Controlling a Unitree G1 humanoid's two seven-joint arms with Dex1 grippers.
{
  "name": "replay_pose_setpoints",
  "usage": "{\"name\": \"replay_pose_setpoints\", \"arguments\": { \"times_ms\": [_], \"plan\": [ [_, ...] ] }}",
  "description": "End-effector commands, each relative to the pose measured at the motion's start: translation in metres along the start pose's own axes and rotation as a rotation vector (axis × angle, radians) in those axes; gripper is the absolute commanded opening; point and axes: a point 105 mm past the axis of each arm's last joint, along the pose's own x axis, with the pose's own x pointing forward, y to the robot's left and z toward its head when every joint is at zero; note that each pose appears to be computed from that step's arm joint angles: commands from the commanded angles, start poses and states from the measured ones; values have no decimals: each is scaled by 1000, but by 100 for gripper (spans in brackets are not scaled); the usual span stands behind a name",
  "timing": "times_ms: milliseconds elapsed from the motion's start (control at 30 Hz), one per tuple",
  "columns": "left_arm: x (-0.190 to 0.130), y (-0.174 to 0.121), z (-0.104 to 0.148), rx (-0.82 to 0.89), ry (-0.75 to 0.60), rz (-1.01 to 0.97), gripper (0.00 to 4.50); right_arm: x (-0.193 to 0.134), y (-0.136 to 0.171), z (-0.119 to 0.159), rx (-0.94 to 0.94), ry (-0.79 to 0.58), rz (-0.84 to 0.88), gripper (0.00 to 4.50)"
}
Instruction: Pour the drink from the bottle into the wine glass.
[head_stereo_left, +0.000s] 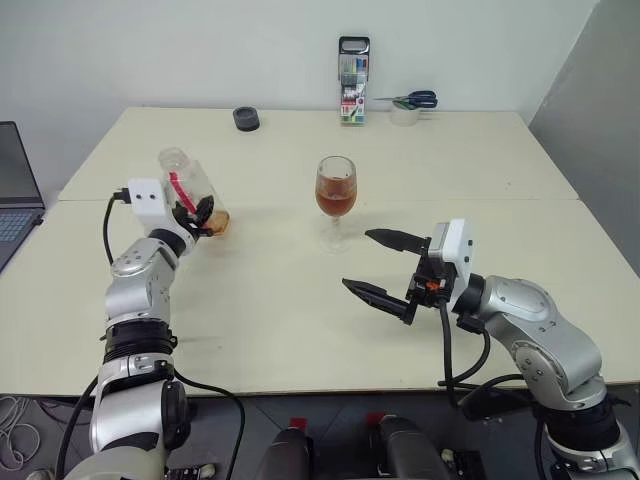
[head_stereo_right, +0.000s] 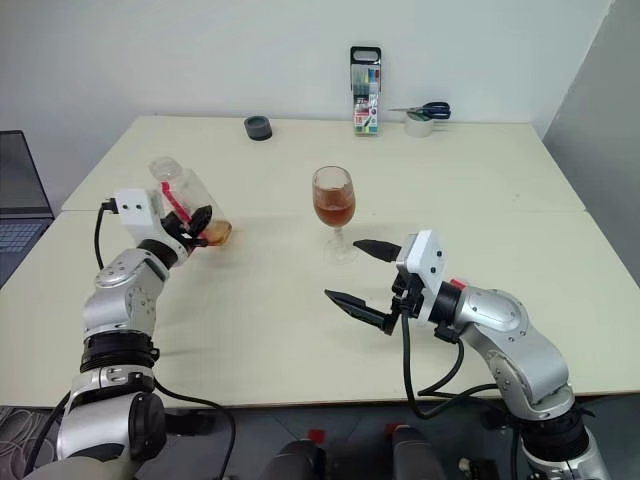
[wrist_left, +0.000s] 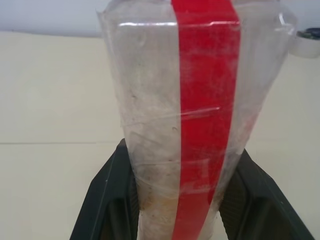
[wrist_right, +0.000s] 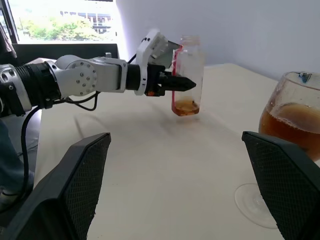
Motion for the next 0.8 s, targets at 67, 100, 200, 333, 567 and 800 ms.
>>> {"name": "replay_pose_setpoints", "arguments": {
  "times_ms": [67,100,200,333,567,800],
  "plan": [
    [6,-2,15,40,-61,-9,167,3,-3,14,-38,-49,-16,450],
    [7,-3,13,44,-55,-12,167,3,-4,15,-34,-52,-23,450],
    [8,-4,7,63,-35,-17,167,3,-6,15,-30,-52,-33,450],
    [7,-2,1,72,-24,-8,167,4,-8,15,-21,-54,-47,450],
    [0,2,-1,93,-23,2,392,4,-6,11,4,-49,-53,450],
    [-15,8,-4,100,-10,31,448,-2,-5,-3,37,-12,-110,450]
  ]
}}
